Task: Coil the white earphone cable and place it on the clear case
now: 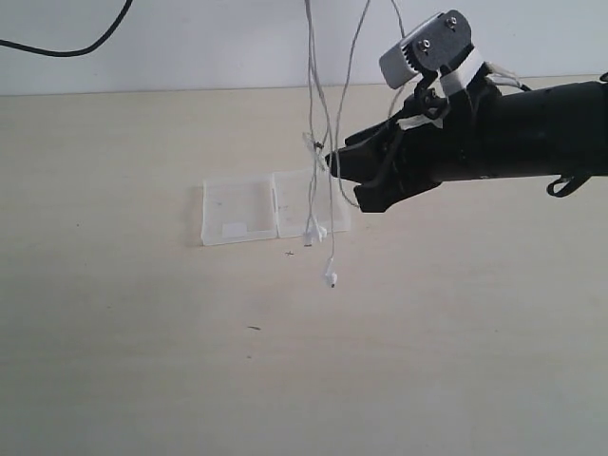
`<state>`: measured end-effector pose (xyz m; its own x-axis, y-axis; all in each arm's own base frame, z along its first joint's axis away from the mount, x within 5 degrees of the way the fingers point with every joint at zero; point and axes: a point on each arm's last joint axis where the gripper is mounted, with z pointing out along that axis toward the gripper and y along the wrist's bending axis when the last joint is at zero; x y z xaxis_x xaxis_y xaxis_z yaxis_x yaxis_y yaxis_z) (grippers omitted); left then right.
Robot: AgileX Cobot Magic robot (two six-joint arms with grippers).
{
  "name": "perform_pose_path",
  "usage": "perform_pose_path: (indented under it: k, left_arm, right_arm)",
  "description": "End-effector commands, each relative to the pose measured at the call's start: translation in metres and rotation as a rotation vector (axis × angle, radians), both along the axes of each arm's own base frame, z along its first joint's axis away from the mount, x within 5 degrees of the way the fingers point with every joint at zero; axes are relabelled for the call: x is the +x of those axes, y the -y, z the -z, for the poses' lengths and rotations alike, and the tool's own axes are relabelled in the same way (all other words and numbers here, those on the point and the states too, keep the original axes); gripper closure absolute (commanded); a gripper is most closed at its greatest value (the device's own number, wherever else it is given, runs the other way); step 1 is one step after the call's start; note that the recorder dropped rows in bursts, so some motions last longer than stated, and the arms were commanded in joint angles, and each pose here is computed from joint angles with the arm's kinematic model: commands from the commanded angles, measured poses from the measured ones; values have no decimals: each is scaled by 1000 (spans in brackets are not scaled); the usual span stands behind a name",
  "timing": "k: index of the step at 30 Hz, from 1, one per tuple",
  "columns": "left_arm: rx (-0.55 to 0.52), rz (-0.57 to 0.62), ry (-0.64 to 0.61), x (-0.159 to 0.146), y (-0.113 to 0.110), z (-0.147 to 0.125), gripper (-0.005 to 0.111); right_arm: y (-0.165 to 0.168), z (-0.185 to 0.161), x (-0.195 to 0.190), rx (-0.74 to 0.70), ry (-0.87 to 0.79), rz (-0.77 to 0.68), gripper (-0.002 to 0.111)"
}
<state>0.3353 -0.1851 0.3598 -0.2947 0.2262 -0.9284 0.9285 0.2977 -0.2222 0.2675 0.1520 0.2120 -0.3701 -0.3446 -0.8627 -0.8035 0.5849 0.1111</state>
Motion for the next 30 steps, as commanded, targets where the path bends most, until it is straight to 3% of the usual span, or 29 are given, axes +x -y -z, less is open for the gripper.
perform_pose_path:
  k: [1,9,18,24,30]
  left_arm:
    - [-22,-6,18,-1,-1,-8,107]
    - [-22,-6,18,-1,-1,-8,107]
    - [-22,-6,18,-1,-1,-8,107]
    - [-22,-6,18,-1,-1,-8,107]
    - [-23,-21,22,0,-1,-8,107]
  right_arm:
    - [3,-7,2,21,-12,53,58]
    - [19,-43,-8,-19,94,170,41]
    - [29,-69,-26,-42,144,177,3]
    - [34,-91,-43,-9,182,181,3]
    - [40,-88,-57,-99,117,149,3]
